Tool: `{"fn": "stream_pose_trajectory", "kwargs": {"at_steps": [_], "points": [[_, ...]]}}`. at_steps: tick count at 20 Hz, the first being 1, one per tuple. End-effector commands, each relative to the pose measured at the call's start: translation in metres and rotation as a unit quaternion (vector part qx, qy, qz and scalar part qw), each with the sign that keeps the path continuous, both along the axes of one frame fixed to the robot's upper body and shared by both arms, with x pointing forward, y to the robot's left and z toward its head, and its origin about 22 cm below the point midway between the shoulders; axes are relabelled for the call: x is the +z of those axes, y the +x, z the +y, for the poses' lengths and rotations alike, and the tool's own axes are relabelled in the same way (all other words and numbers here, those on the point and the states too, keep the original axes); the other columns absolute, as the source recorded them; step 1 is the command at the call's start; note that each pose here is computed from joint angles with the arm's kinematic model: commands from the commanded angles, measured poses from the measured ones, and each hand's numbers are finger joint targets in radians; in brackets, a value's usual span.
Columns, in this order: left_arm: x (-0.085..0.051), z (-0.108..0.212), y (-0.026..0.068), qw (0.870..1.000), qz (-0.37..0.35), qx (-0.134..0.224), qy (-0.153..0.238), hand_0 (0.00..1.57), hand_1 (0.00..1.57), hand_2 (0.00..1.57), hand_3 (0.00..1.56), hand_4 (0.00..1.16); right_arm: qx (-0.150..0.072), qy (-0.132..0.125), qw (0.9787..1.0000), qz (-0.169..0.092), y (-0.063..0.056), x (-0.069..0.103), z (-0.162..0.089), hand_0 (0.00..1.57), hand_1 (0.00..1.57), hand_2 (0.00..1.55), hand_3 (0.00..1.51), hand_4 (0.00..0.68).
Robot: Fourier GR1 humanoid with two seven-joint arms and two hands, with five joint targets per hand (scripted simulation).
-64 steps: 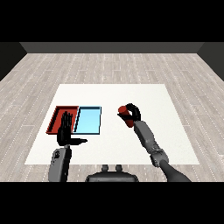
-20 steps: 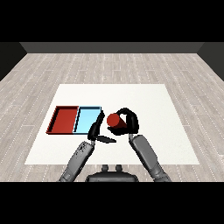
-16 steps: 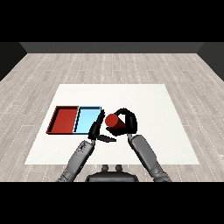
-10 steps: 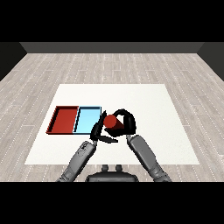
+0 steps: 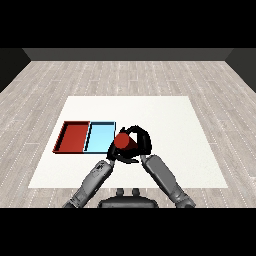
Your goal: Pick the red can and put it in the red box
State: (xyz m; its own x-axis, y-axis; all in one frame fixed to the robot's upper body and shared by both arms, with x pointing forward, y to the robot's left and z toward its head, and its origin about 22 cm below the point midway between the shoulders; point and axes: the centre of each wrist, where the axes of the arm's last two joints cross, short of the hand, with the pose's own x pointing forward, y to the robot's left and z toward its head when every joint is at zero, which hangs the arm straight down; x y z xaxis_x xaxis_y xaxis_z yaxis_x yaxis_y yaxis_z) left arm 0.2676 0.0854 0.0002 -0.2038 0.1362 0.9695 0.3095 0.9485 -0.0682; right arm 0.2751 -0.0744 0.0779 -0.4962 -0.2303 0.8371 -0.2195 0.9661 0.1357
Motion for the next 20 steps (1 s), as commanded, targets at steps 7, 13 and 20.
{"fn": "stream_pose_trajectory", "kwargs": {"at_steps": [7,13,20], "points": [[0.008,-0.002,0.0158,1.0,0.006,-0.021,-0.01,0.0,0.0,0.0,0.0,0.0,0.003,0.005,1.0,0.004,-0.015,-0.009,0.017,1.52,1.52,1.46,1.4,0.648],[0.006,-0.006,0.022,0.996,0.03,0.077,-0.028,0.37,0.37,0.72,0.57,0.91,0.005,-0.003,1.0,-0.002,-0.007,0.011,0.021,1.54,1.54,1.47,1.4,0.651],[-0.01,-0.017,0.0136,0.994,0.035,0.099,-0.01,1.57,1.57,1.56,1.48,1.12,0.019,-0.003,0.9998,0.005,-0.007,-0.008,0.014,1.49,1.49,1.44,1.39,0.651]]}}
